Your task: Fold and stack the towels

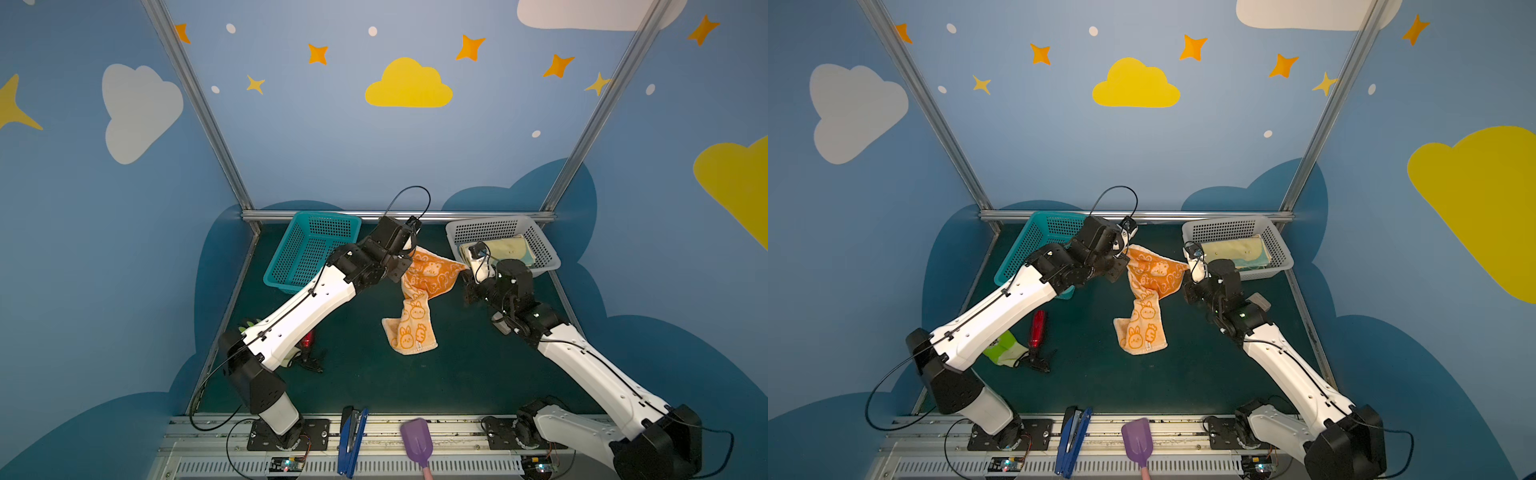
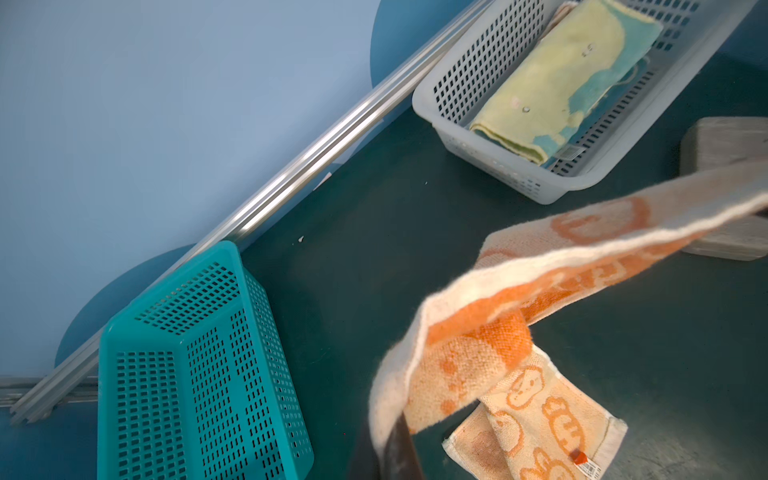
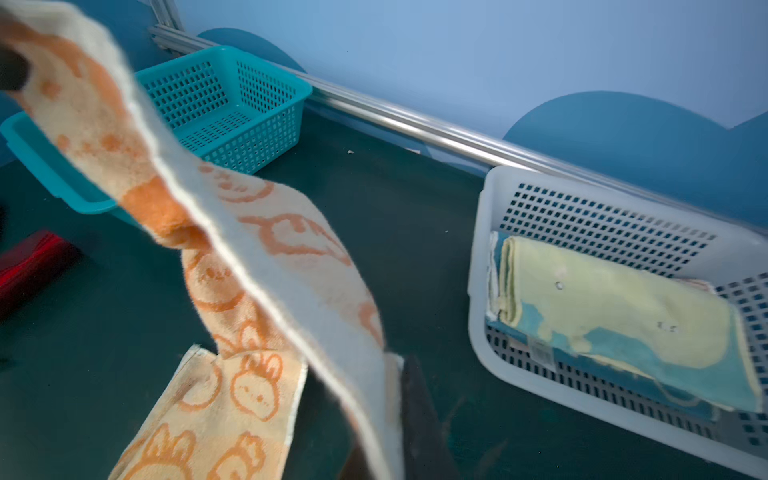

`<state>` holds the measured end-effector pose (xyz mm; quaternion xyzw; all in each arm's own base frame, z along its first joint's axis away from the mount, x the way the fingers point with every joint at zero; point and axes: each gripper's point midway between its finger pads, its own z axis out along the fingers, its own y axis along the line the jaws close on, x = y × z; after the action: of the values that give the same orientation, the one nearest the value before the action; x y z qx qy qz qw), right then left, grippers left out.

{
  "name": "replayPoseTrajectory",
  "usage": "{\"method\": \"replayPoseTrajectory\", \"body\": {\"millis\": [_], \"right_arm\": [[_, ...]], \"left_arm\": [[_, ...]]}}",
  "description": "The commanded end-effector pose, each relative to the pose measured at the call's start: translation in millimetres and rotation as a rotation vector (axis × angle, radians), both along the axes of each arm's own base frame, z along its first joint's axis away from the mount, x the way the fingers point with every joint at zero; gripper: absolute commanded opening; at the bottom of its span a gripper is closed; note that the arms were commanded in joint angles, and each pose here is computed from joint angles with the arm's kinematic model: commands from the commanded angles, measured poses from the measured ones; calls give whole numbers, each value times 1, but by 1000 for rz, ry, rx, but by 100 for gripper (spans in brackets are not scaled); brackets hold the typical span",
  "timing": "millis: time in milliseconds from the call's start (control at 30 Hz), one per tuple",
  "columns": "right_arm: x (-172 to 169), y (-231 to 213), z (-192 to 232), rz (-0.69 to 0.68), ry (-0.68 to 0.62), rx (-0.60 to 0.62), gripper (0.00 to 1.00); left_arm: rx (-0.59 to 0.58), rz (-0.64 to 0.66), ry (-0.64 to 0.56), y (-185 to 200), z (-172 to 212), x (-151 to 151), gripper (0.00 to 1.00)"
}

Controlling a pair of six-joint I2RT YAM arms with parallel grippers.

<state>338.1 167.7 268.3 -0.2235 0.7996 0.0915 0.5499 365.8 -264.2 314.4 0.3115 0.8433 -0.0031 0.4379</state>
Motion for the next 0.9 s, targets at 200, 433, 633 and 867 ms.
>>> {"method": "replayPoseTrajectory", "body": {"millis": [200, 433, 633, 867], "right_arm": [[12, -20, 81, -76, -168, 3, 0], [-3, 4, 124, 86, -258, 50, 0], [-17, 20, 108, 184, -189, 72, 0], [-14, 26, 24, 162, -27, 55, 0]], "left_arm": [[-100, 10, -145, 17, 69, 2, 4], [-222, -12, -226, 17, 98, -8, 4], [-283, -118, -130, 4, 63, -32, 4], [-301, -140, 35, -12, -46, -49, 4]]}}
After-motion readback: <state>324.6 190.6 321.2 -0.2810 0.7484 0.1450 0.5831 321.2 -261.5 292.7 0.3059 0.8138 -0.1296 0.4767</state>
